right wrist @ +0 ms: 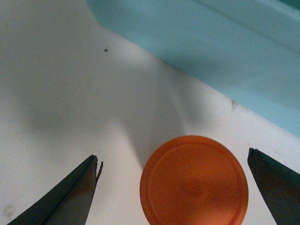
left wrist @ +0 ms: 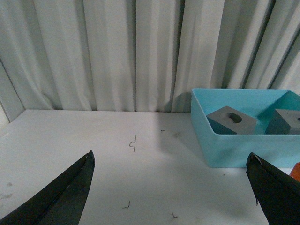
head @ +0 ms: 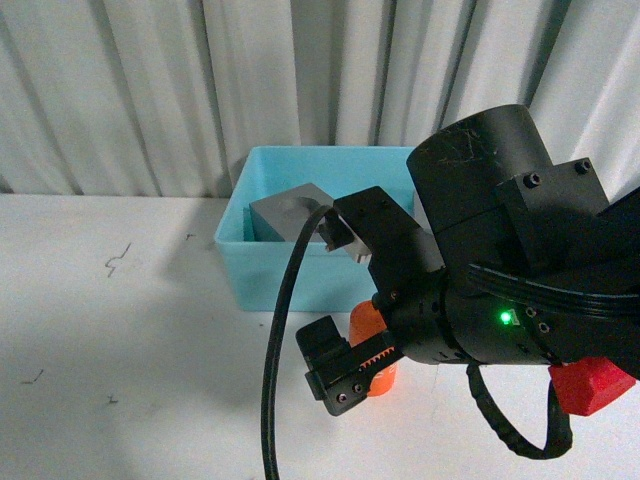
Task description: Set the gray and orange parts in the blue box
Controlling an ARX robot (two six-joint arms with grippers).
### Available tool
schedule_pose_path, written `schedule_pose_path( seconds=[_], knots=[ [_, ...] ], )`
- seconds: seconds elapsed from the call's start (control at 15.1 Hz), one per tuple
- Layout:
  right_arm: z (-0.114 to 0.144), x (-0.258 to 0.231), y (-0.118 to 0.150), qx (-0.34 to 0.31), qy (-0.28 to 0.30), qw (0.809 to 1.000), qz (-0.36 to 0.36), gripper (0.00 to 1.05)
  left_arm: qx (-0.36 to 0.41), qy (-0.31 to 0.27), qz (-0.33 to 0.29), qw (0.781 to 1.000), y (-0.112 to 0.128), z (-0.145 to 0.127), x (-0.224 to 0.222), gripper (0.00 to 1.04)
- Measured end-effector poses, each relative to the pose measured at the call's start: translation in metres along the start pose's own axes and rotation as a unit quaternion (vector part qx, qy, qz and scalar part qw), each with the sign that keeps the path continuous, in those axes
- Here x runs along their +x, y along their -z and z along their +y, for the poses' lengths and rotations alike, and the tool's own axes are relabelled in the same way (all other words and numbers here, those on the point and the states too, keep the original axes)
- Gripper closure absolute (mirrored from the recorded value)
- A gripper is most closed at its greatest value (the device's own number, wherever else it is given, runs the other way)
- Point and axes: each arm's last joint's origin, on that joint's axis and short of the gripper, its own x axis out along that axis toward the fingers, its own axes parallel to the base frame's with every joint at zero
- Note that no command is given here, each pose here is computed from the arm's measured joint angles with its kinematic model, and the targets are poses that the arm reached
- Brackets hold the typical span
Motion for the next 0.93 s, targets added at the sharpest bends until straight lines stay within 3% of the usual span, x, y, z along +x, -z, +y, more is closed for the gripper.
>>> schedule_pose_path(
  seconds=[0.13,0.33,0.53,0.73,0.86,0.93],
  knots=[
    [0.002,0.002,-0.002,0.001,0.003,1.000,-0.001,0.18,0.000,0.000,0.000,1.000,0.000,0.000,0.000,0.07],
    [0.002,0.002,-0.001,0.011,0.003,1.000,0.004,0.55,0.000,0.000,0.000,1.000,0.000,0.000,0.000,0.07],
    [0.003,-0.012,-0.007,0.030,-0.004,0.999,-0.019,0.57,0.000,0.000,0.000,1.000,0.000,0.000,0.000,0.07],
    [-0.008,-0.094,-0.068,0.042,-0.029,0.980,-0.191,0.57,0.000,0.000,0.000,1.000,0.000,0.000,0.000,0.07],
    [-0.037,-0.127,-0.108,0.047,0.009,0.961,-0.274,0.57,0.000,0.000,0.000,1.000,0.000,0.000,0.000,0.07],
    [-0.051,-0.124,-0.114,0.056,0.030,0.958,-0.278,0.57,0.000,0.000,0.000,1.000,0.000,0.000,0.000,0.07]
  ],
)
